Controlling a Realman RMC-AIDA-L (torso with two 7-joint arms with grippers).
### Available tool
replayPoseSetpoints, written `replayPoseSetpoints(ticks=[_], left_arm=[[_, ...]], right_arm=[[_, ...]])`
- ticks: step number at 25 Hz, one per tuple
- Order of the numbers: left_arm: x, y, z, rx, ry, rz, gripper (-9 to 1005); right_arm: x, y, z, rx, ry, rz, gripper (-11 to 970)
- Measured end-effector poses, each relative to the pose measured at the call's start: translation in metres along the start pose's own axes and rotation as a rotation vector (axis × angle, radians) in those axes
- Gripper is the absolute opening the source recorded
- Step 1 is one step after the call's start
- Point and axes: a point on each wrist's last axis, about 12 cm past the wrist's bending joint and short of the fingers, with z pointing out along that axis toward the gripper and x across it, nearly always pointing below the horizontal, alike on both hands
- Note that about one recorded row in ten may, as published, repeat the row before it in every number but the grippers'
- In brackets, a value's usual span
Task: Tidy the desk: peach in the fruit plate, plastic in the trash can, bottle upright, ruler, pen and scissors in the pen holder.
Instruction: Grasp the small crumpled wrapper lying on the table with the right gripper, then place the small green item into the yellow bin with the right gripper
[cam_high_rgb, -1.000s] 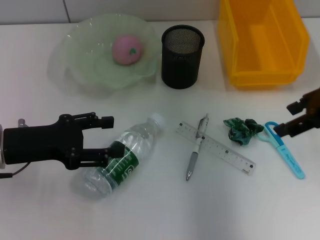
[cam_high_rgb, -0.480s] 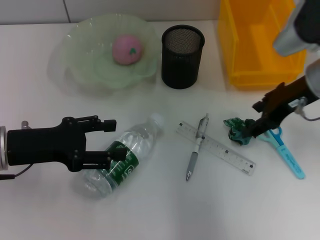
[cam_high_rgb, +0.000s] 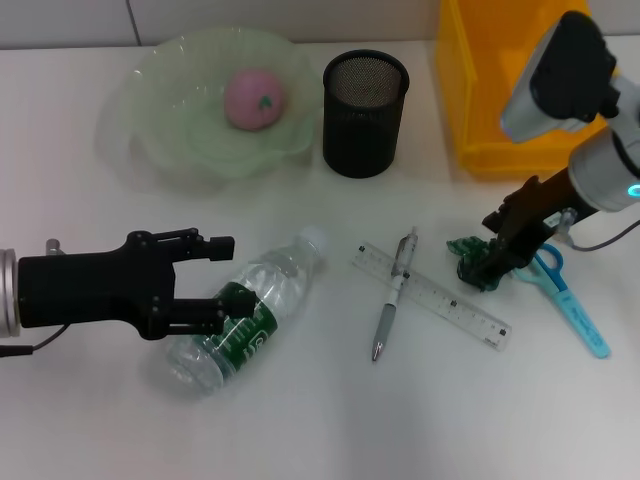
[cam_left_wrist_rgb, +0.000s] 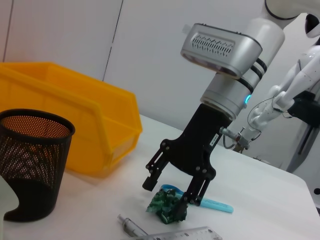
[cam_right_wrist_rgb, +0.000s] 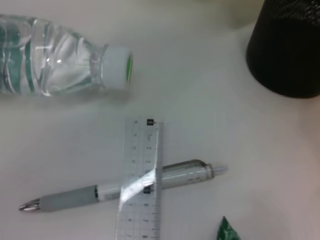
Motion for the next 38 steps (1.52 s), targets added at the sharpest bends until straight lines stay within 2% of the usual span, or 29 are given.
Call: replayPoseSetpoints(ticks=[8, 14, 20, 23, 34, 38], left_arm=[[0.002, 0.001, 0.000, 0.003, 0.001, -0.008, 809], [0.002, 0.001, 0.000, 0.000, 0.001, -0.008, 809], [0.003, 0.001, -0.001, -0.004, 0.000, -0.010, 809], [0.003, 0.001, -0.001, -0.008, 0.001, -0.010, 809], [0.002, 0.002, 0.001, -0.007, 0.001, -0.008, 808], [0.002, 0.002, 0.000, -0.007, 0.003, -0.007, 808]], right_arm=[[0.000, 0.001, 0.006, 0.001, 0.010, -0.007, 727], [0.002, 0.002, 0.006, -0.004, 0.014, -0.006, 530], [0.005, 0.003, 0.004, -0.004, 0.013, 0.000, 292], [0.007, 0.002, 0.002, 0.004, 0.006, 0.003, 53], [0.011, 0.005, -0.010, 0.005, -0.049, 0.017, 12], [0.012, -0.001, -0.025, 0.003, -0.125, 0.069, -1]])
